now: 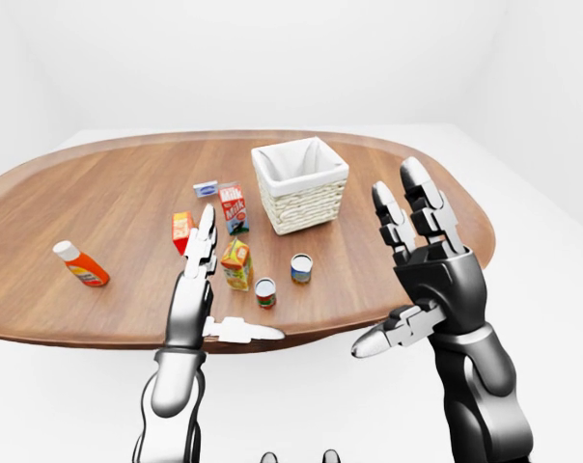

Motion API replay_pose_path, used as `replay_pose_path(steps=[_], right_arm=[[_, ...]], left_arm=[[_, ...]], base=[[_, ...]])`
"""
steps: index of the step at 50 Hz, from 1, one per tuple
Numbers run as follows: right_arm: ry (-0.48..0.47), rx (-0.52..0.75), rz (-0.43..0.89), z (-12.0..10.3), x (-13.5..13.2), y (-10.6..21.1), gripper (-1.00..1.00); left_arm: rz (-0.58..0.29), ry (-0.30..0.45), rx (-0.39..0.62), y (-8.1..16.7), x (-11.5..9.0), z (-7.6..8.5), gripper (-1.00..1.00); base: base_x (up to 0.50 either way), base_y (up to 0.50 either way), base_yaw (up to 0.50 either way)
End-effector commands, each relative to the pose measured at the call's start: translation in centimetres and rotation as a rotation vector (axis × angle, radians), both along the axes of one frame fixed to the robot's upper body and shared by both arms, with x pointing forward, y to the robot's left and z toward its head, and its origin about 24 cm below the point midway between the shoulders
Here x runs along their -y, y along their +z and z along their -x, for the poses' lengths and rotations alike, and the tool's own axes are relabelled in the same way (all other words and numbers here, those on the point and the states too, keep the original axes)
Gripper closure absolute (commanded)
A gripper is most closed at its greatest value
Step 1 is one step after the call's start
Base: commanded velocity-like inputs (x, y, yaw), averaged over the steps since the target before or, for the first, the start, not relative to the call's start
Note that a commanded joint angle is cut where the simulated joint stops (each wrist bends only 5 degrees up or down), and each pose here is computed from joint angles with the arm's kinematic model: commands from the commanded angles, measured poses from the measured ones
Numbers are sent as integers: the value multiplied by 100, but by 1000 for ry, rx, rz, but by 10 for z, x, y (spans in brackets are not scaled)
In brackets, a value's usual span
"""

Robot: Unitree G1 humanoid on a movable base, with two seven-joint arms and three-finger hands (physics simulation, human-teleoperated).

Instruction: Pick up the orange juice, and put it in the basket.

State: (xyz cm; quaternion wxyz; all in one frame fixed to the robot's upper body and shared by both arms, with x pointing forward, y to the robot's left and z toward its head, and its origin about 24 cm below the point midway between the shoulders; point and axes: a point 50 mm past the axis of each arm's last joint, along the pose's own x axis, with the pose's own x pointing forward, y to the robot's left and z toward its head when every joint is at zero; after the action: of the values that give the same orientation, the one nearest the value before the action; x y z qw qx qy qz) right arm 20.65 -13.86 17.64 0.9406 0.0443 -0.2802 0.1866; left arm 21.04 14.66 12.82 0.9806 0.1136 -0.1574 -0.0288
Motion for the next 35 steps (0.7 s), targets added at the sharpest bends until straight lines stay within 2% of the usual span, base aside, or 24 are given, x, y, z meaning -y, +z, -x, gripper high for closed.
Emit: replay_pose_path(steps=[1,4,14,35], right_arm=[[9,-8,14,0,-3,-2,-100],[7,-3,2,1,-1,-1,-100],[11,6,17,1,-3,0,-100],[17,-21,15,0,-3,-5,-100]], left_arm=[[15,-13,22,5,1,1,-100],[13,-14,32,7,1,2,-100],[9,-20,71,16,1,1,-100],[11,-19,50,11,0,3,-100]], base=[[50,-20,0],[48,-19,0],[3,-1,0],[49,-7,0]])
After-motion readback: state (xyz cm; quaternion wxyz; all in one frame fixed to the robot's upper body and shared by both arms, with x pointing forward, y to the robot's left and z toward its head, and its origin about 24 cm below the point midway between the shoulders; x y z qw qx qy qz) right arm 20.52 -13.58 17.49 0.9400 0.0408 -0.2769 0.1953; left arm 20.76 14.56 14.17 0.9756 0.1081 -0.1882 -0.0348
